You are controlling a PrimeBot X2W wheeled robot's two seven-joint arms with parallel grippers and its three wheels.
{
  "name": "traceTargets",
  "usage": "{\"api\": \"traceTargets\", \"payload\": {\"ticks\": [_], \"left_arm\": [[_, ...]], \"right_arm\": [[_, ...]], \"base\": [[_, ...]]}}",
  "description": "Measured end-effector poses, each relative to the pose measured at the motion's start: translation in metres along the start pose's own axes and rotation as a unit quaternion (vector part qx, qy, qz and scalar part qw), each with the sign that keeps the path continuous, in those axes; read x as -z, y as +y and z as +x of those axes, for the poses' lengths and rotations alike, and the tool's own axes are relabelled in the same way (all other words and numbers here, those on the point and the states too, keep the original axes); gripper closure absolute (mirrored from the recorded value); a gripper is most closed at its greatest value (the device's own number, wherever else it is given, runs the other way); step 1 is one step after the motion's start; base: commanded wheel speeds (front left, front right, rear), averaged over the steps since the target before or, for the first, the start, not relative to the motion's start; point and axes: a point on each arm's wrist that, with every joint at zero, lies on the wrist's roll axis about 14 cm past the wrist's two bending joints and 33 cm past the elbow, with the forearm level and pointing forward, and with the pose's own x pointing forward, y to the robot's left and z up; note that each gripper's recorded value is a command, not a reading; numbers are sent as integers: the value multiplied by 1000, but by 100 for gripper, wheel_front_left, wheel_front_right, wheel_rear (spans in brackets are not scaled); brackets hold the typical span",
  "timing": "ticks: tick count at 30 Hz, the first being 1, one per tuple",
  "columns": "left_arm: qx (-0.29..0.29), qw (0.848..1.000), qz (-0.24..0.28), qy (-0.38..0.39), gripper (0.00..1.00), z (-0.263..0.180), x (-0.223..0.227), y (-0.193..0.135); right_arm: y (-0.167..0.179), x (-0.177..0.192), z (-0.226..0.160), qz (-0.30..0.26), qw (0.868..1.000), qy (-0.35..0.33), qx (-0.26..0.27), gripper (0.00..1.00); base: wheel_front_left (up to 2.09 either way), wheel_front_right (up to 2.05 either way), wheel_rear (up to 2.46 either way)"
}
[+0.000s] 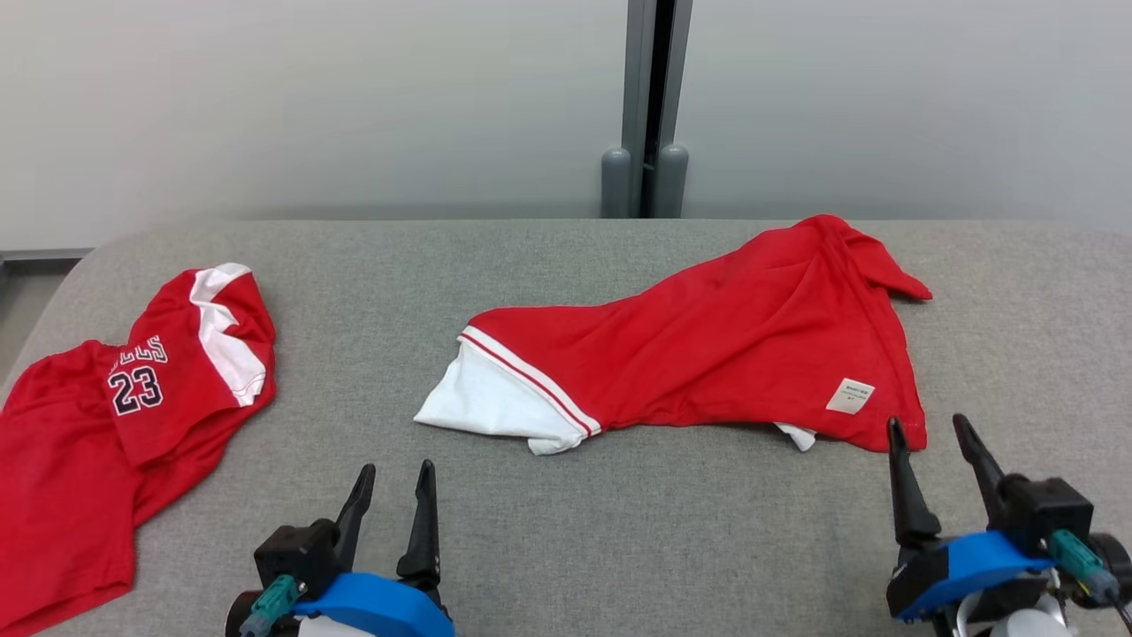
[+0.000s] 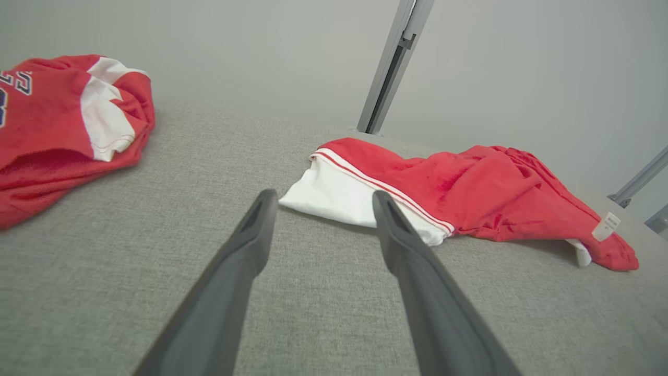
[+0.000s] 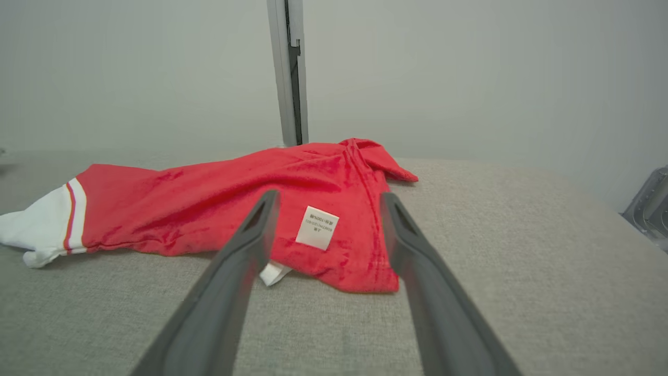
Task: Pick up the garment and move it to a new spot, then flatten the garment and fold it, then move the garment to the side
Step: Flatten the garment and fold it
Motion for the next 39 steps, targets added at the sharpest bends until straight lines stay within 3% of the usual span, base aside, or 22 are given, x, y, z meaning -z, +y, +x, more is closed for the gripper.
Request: {"api": "traceTargets", "payload": {"ticks": [6,29,39], "left_arm": [[-5,1000,-1,-2,0,-9,1,2],[-7,1000,1,5,0,1,1,5],[2,989,52,136,0,60,31,25]], "right_arm": [[4,5,-21,36,999,1,-1,0],[14,8,-21,42,999,4,-15,0],[11,25,-6,39,999,28,-11,0]], "base": [[0,0,0],[0,0,0],[0,0,0]]}}
